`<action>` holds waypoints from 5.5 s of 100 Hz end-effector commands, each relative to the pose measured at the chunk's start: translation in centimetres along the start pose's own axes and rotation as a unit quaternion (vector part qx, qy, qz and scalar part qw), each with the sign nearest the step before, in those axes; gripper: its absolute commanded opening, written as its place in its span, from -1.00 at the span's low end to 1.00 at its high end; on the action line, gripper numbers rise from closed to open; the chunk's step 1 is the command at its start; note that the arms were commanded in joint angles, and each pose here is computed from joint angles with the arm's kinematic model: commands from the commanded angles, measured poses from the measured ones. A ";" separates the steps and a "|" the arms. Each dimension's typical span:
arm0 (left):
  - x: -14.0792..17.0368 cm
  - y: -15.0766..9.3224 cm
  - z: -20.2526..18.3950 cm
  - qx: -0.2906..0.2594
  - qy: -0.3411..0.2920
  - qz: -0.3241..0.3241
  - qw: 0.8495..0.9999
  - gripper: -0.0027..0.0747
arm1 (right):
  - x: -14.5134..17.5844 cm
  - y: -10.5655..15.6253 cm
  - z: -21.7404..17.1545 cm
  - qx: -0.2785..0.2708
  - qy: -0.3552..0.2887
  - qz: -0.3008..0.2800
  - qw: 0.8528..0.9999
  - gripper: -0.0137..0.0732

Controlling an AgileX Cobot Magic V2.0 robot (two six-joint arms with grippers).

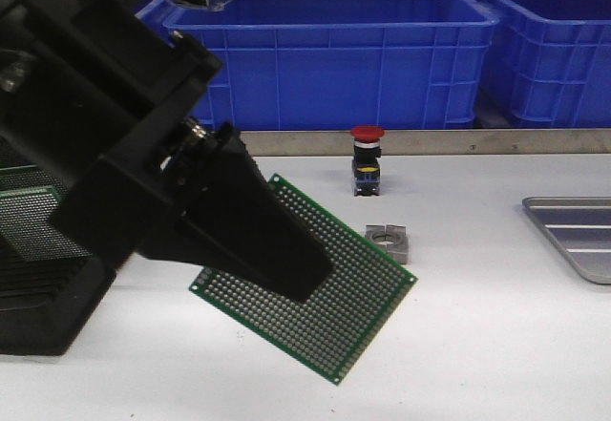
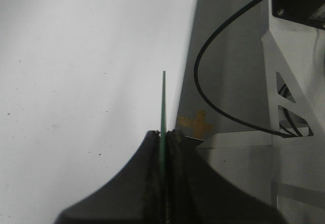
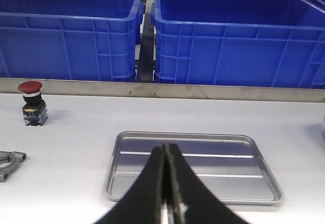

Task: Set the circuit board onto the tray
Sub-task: 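Hold the board up with the left gripper while the right gripper approaches, then grasp the board's edge with the right gripper and release the left gripper, then carry the board with the right gripper and lower it onto the silver tray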

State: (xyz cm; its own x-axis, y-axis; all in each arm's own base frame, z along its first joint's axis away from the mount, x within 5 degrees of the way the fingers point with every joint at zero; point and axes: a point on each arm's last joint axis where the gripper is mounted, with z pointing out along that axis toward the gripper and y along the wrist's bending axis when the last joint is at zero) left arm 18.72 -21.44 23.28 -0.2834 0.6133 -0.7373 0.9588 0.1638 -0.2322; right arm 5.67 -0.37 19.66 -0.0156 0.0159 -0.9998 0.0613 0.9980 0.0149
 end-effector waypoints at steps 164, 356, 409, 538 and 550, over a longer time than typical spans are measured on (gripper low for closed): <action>-2.0 -0.7 -0.6 0.001 -0.055 -0.017 0.998 -0.97 | -7.2 8.8 7.1 -0.467 0.245 -0.065 0.847 0.20; -2.0 -1.1 -0.6 0.025 -0.053 -0.017 0.998 0.30 | -3.9 15.4 13.1 -0.662 0.402 -0.050 0.630 -0.84; -1.9 -1.1 -0.6 0.027 -0.053 -0.017 0.998 0.30 | -3.0 4.0 20.0 -0.365 0.408 0.003 0.837 -0.84; -2.3 -0.8 -4.4 0.005 -0.051 0.036 0.998 0.30 | -0.4 -3.5 24.4 -0.018 0.370 0.014 0.929 0.46; -2.0 -0.4 -7.2 -0.053 -0.031 0.086 0.994 0.30 | -0.7 -3.4 24.3 -0.019 0.365 0.013 0.931 0.46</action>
State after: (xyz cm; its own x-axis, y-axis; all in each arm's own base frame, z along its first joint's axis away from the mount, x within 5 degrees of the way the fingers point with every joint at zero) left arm 19.22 -18.51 26.60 -0.1874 0.6098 -0.7701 0.9820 0.1352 -0.1320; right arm 29.56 -5.03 17.90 -0.7404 0.0715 -0.6684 0.0281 0.9967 0.0756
